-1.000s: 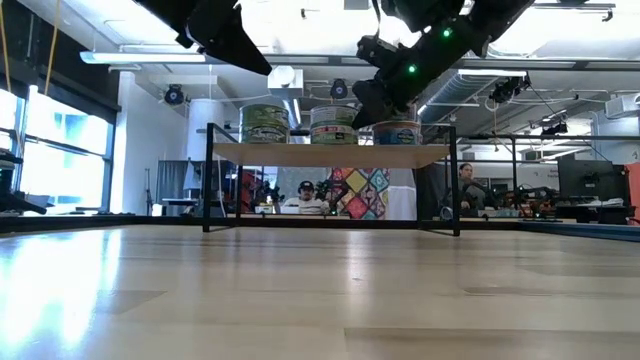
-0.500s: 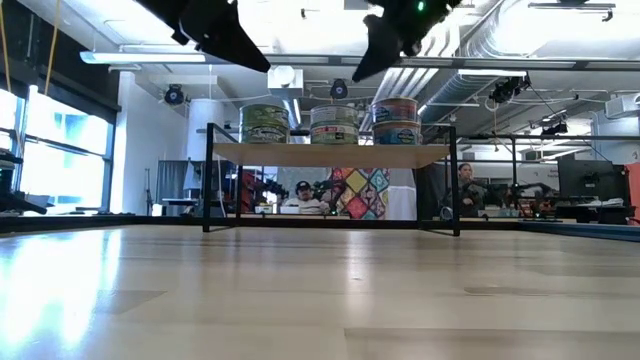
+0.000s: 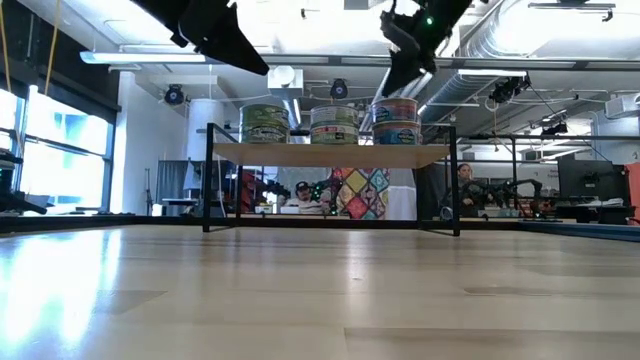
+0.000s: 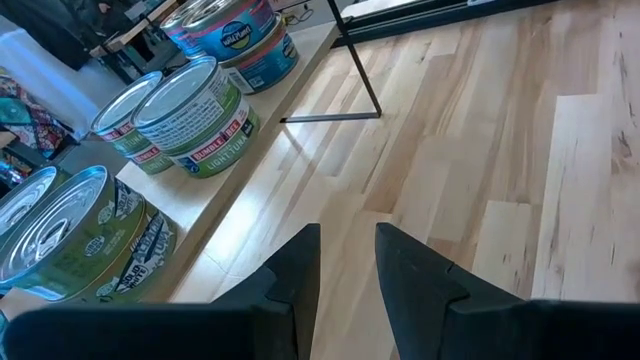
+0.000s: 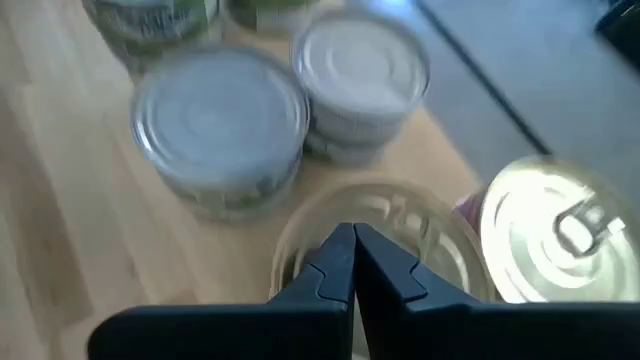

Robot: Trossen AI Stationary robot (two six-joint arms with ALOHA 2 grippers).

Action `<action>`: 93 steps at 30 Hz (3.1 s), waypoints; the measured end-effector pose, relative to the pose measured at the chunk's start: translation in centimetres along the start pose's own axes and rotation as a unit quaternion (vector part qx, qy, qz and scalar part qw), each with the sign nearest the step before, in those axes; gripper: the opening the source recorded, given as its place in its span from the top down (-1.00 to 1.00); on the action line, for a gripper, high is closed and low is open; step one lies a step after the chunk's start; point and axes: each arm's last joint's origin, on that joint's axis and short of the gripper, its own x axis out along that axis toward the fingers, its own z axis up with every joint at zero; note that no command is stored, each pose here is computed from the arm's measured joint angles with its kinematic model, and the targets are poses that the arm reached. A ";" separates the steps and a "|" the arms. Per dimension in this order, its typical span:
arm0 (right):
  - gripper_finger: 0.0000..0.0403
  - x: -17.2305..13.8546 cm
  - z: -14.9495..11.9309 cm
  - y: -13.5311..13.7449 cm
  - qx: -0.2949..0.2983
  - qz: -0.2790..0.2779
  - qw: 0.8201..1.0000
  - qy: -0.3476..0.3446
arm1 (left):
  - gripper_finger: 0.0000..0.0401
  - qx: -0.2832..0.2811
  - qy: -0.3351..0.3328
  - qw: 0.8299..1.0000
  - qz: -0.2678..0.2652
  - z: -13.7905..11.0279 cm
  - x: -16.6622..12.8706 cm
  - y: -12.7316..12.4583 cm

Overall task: Stack canned seafood by type on shelf
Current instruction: Adjust the bottom stacked blue cans on the shelf, then return to Home Position

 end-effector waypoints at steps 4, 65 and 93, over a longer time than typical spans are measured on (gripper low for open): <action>1.00 0.3 -0.9 -0.8 0.006 0.006 0.999 0.040 | 0.55 0.000 0.000 1.000 0.000 0.0 0.0 0.0; 1.00 -8.6 -22.6 7.3 0.034 0.332 0.910 -0.247 | 0.55 -0.241 -0.307 0.875 -0.286 -10.9 -1.1 10.6; 1.00 -7.1 -27.5 6.2 -0.021 0.367 0.867 -0.337 | 0.55 -0.207 -0.191 0.933 -0.226 -15.2 -4.0 12.3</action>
